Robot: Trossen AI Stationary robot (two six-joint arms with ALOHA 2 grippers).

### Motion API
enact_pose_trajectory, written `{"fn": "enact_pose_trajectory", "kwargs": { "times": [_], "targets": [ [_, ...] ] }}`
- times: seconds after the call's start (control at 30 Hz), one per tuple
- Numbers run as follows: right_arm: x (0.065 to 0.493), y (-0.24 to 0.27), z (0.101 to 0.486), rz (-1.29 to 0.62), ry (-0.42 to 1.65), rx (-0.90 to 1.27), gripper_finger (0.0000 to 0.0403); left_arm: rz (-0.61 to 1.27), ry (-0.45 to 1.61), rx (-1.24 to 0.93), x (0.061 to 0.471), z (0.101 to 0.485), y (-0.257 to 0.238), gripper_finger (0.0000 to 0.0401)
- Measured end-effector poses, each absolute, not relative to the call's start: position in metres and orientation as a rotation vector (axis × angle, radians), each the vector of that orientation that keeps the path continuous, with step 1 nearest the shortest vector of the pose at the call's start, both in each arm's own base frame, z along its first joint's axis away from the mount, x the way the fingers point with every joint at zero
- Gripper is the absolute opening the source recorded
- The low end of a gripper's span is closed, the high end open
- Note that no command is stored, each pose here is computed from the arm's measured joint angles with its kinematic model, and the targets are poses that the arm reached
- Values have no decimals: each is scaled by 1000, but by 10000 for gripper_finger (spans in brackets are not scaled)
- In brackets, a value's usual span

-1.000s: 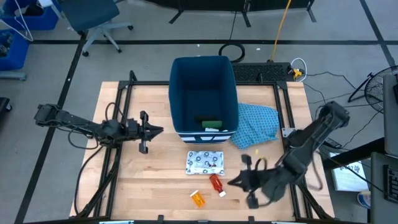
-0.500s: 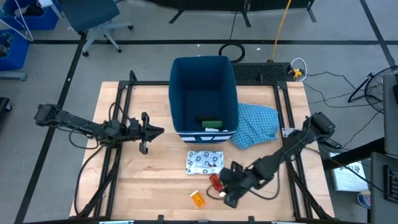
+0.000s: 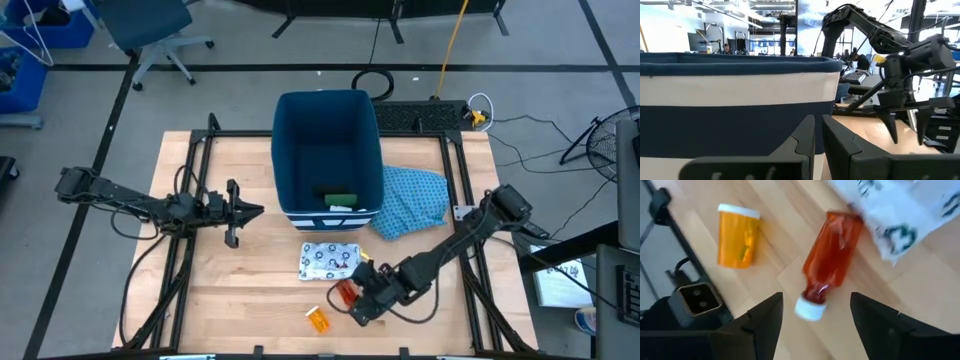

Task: Pick & place medical supplies in basket/bin
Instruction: Put the red medicine bottle into the blue bin

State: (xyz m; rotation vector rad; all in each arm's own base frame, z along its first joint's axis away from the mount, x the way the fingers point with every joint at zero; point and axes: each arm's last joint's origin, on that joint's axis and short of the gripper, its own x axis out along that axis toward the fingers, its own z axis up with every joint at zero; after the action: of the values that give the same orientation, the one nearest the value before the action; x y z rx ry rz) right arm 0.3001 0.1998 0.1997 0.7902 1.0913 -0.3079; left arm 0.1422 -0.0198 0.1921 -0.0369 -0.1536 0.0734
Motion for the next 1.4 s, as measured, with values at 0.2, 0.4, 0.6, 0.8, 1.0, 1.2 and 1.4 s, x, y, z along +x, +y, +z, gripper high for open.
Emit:
{"fn": "enact_pose_trajectory", "kwargs": {
  "times": [0.2,0.4,0.6,0.8,1.0,1.2,1.4],
  "targets": [
    [290,215,200,-350,1009,777,226,73,-154,-38,142,192,-20,35],
    [299,229,182,-303,981,793,226,72,-150,-44,142,192,-20,35],
    [304,235,158,-329,1020,793,226,71,-146,-63,142,191,-20,35],
    [304,238,137,-361,1083,791,226,69,-144,-69,142,191,-20,35],
    [305,238,134,-376,1078,775,226,68,-142,-68,142,191,-20,35],
    [303,236,132,-389,1101,745,214,68,-141,-68,142,191,-20,35],
    [301,234,131,-408,1121,711,152,68,-140,-68,142,191,-20,35]
  ]
}}
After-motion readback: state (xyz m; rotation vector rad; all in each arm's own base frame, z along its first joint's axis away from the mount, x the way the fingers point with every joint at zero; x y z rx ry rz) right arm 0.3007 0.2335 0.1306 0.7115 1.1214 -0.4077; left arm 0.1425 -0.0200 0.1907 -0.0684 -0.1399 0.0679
